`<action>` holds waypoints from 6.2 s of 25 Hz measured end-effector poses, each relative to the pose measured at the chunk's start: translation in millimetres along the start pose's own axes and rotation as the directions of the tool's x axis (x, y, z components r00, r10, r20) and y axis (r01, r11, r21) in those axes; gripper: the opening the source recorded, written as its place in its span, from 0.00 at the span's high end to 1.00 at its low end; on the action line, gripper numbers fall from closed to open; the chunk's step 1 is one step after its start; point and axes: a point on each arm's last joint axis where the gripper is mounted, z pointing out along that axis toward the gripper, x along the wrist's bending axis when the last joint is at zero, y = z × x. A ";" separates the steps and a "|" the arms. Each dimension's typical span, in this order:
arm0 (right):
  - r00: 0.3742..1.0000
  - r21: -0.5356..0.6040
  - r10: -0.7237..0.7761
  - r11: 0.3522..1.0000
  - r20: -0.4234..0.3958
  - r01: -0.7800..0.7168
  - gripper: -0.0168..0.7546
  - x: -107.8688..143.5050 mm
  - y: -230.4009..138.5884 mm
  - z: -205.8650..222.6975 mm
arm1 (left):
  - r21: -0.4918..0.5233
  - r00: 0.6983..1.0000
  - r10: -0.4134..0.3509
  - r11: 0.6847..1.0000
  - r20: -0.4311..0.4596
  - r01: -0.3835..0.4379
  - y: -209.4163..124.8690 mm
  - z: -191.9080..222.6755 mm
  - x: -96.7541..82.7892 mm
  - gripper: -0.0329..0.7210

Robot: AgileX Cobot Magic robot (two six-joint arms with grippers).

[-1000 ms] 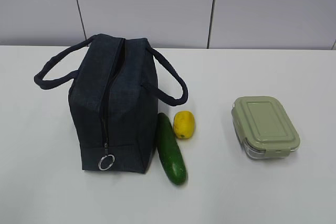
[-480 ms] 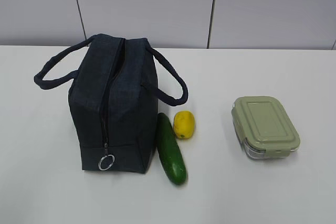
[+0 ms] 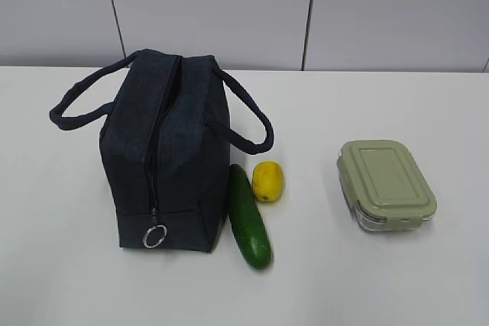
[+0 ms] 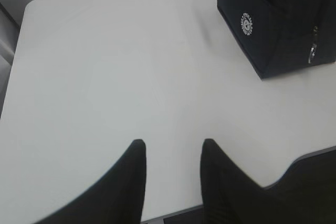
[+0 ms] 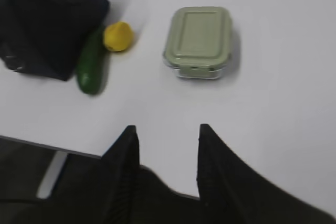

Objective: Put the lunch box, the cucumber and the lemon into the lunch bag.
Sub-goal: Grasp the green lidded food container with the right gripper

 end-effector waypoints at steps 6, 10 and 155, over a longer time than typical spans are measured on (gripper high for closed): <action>0.958 0.080 0.177 0.983 -0.227 -0.162 0.61 14.1 30.3 26.2 | 0.000 1.000 0.000 1.000 0.000 0.000 0.0 0.0 0.0 0.64; 0.904 0.185 0.257 0.962 -0.342 -0.203 0.61 18.3 49.7 53.1 | 0.000 1.000 0.000 1.000 0.000 0.000 0.0 0.0 0.0 0.64; 0.656 0.639 0.605 0.732 -0.451 -0.236 0.47 -201.3 32.8 382.2 | 0.324 0.961 -0.190 0.938 0.199 0.119 108.2 92.0 -10.9 0.64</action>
